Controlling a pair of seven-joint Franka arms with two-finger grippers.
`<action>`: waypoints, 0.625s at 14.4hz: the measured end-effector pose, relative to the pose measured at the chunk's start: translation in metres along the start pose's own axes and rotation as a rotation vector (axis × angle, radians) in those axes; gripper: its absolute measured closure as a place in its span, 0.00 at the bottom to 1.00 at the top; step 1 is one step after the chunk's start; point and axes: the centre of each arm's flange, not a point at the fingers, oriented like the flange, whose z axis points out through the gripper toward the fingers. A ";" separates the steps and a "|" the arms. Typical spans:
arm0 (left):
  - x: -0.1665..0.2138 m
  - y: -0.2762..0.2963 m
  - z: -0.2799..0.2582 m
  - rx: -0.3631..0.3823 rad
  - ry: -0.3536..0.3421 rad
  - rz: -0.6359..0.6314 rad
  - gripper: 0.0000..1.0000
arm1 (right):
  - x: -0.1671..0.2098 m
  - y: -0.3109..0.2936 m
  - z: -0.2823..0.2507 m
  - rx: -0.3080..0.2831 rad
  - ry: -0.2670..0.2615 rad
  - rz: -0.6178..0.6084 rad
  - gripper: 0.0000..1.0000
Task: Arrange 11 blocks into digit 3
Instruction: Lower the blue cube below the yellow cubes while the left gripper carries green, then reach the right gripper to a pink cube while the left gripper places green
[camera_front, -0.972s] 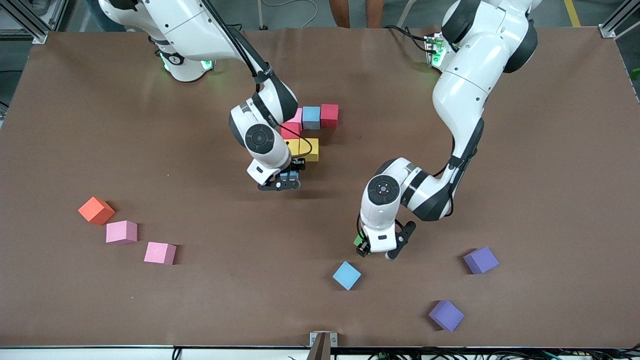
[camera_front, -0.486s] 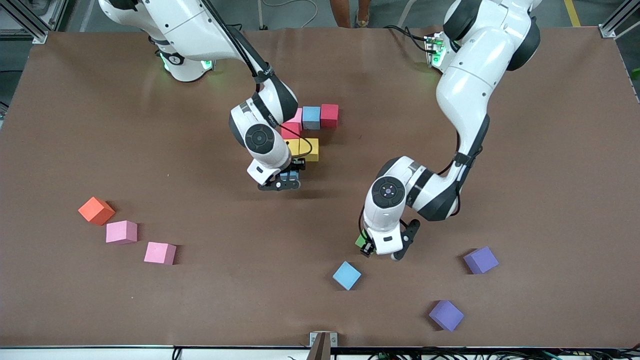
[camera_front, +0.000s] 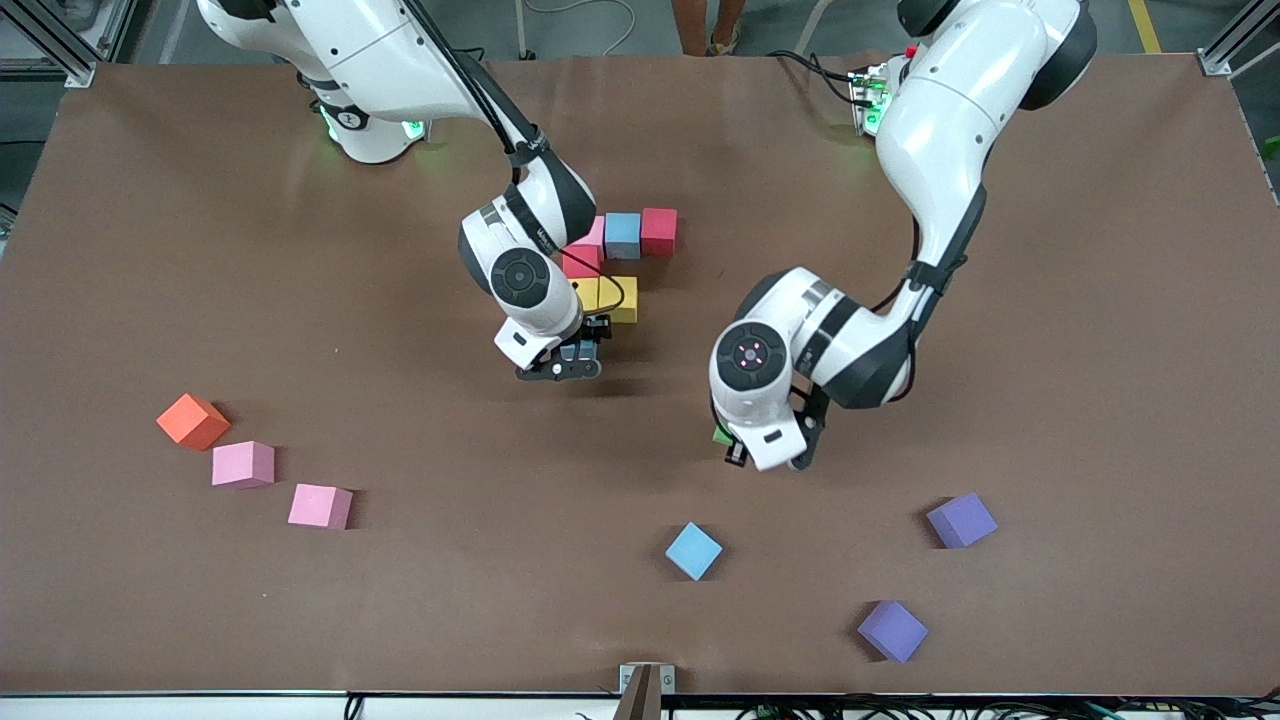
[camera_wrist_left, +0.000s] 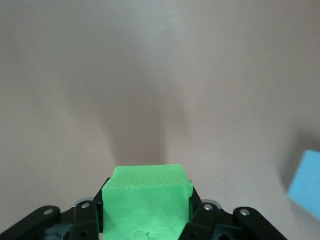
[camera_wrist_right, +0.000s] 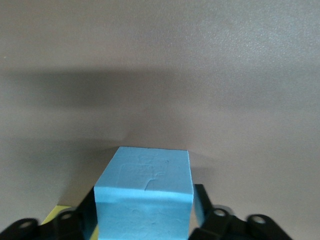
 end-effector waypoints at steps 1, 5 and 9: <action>-0.009 -0.014 -0.003 0.016 0.009 -0.022 0.74 | 0.000 0.000 -0.003 0.003 0.005 0.000 0.05; -0.044 -0.071 -0.010 0.057 0.048 -0.142 0.74 | 0.014 0.015 -0.057 0.032 0.045 0.033 0.00; -0.093 -0.104 0.001 0.071 0.079 -0.238 0.74 | 0.061 0.100 -0.161 0.077 0.069 0.179 0.00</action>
